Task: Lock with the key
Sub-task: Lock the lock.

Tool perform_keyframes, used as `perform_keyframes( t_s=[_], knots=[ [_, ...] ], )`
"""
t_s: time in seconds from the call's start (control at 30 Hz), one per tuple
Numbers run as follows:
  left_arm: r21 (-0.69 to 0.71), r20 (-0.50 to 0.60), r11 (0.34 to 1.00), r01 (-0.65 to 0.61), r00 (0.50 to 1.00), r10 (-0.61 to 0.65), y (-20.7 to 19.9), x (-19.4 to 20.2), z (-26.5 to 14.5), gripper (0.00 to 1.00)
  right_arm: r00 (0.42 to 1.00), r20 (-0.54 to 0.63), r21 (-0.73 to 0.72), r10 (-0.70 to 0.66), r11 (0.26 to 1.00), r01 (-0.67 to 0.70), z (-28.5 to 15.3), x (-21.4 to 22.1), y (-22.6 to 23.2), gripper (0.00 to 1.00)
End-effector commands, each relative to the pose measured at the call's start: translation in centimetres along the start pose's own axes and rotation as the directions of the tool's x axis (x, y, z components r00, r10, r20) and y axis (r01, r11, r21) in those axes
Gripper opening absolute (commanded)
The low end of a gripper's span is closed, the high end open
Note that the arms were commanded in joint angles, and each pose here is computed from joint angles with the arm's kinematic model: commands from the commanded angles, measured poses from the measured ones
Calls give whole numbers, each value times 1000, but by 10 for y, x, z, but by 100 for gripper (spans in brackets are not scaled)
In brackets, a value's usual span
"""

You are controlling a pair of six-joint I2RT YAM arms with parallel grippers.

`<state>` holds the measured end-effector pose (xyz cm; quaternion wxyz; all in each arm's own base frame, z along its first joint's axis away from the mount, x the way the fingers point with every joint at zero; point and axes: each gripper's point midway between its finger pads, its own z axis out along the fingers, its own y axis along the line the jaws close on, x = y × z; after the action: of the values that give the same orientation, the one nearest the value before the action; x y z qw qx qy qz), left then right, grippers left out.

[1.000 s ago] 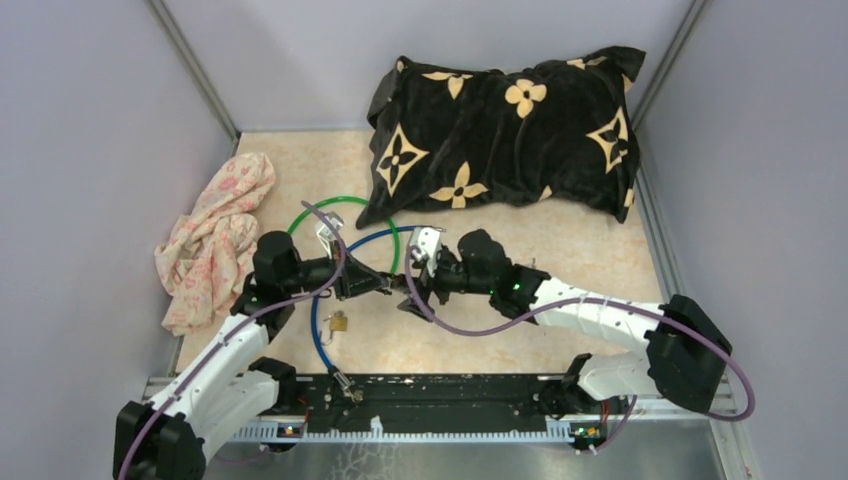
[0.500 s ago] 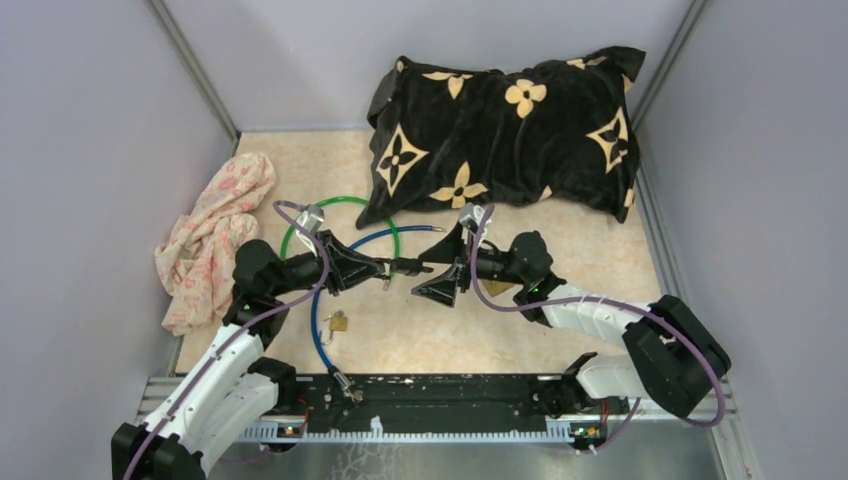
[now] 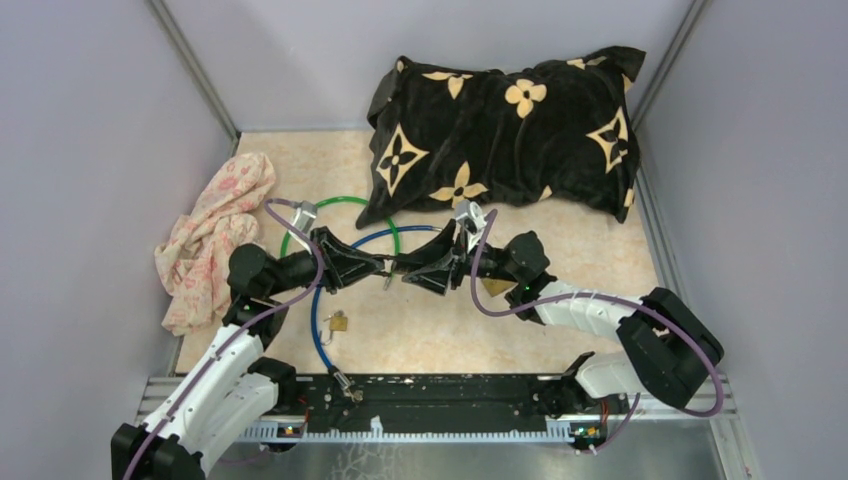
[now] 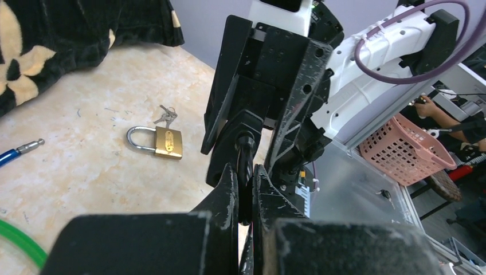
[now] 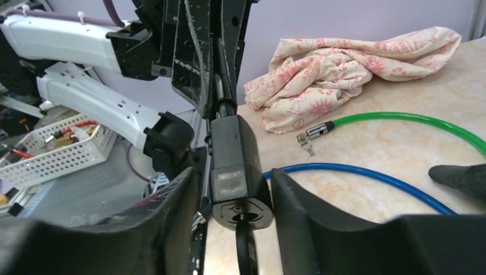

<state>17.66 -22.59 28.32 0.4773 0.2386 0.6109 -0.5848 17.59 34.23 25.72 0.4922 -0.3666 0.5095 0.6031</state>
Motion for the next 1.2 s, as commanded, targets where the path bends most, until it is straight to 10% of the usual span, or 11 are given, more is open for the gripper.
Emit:
perform_keyframes(
  t_s=[0.0,0.1,0.5,1.17],
  knots=[
    [66,66,993,-96,994,91,-21,-22,1,0,991,97,-52,-91,994,97,15,-37,11,40],
    [63,67,993,-97,993,93,-20,-22,1,0,992,98,-59,-78,995,84,18,-41,13,0],
    [90,47,972,-218,976,214,-19,-8,-1,0,1000,10,-209,-19,978,21,10,-57,41,0],
    [89,43,995,41,998,-45,-18,22,20,0,982,157,-143,-105,981,128,60,-125,48,0]
  ],
)
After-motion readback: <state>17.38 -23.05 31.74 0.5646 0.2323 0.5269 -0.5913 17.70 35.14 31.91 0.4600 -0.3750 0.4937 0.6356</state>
